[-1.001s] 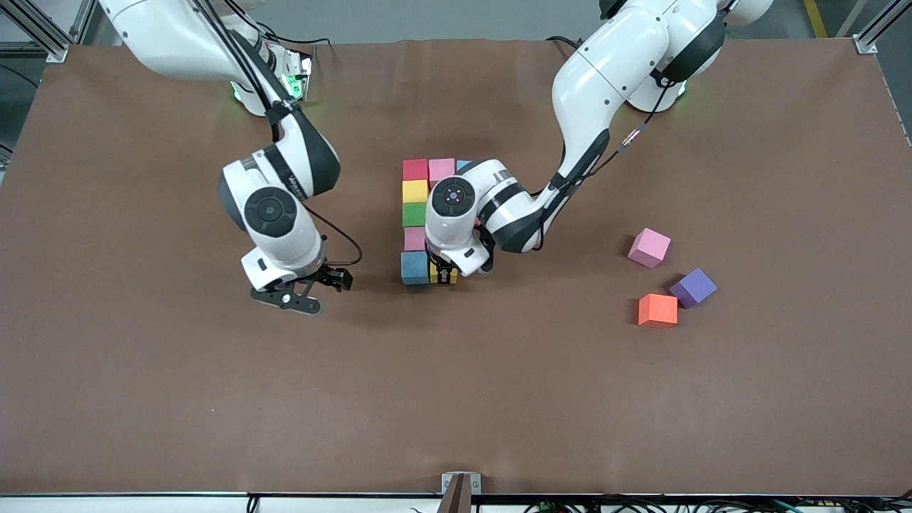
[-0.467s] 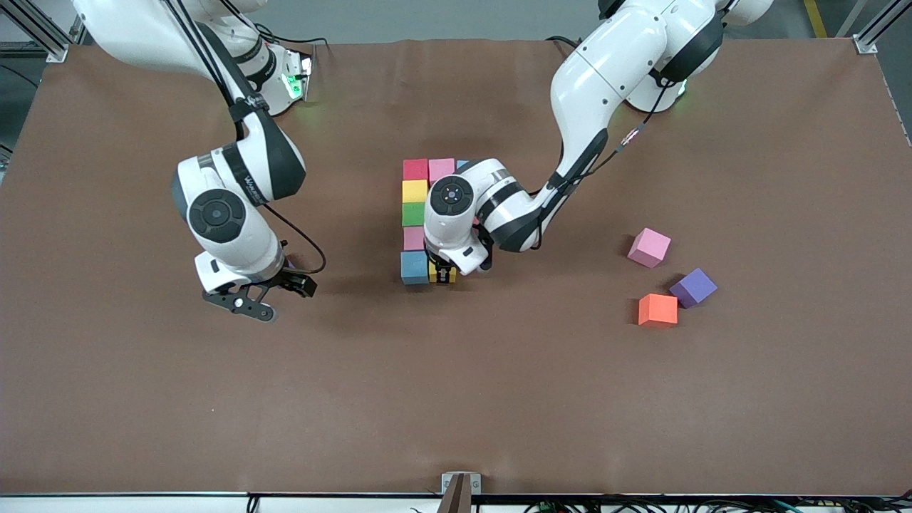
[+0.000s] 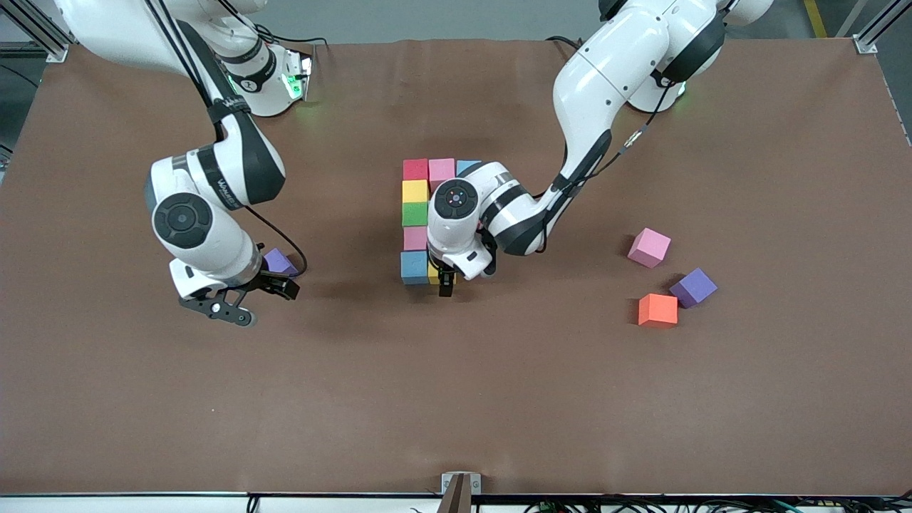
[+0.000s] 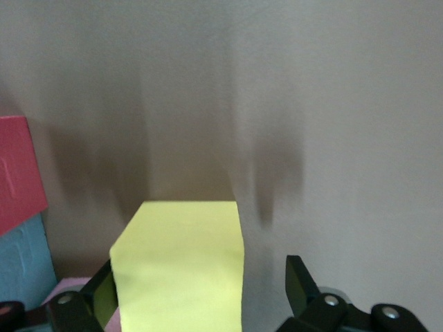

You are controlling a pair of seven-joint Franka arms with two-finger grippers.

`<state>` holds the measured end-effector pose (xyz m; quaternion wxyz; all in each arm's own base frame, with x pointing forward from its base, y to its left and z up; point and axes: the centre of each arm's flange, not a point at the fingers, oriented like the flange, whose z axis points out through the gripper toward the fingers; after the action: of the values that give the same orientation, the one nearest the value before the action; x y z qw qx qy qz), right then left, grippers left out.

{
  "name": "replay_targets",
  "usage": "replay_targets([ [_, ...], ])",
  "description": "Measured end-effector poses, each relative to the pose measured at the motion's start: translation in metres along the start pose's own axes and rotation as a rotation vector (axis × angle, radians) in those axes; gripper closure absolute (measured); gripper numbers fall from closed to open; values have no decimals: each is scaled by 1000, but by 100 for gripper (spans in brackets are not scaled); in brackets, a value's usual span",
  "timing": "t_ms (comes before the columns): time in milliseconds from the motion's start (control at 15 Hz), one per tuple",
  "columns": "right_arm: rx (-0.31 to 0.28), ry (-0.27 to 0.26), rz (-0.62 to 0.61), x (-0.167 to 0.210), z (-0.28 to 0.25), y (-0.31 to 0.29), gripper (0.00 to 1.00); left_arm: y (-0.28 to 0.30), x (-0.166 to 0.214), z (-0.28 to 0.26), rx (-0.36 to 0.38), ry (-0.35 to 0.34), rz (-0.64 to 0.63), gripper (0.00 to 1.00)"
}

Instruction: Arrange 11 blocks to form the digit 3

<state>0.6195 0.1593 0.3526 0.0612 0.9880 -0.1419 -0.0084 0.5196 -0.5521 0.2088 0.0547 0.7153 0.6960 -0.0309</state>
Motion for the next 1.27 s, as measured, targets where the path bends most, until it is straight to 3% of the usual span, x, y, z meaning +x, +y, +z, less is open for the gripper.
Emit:
replay_targets([
  [267,9,-63,-69,20,-19,39,0,1,-7,-28,-24,-14,17,0],
  [667,19,-149,-213,40,-68,121,0,-24,13,-53,1,51,155,0],
  [1068,18,-204,-331,32,-146,206,0,6,132,-94,25,135,318,0],
  [1268,25,-187,-340,32,-181,228,0,11,193,-102,51,168,354,0],
])
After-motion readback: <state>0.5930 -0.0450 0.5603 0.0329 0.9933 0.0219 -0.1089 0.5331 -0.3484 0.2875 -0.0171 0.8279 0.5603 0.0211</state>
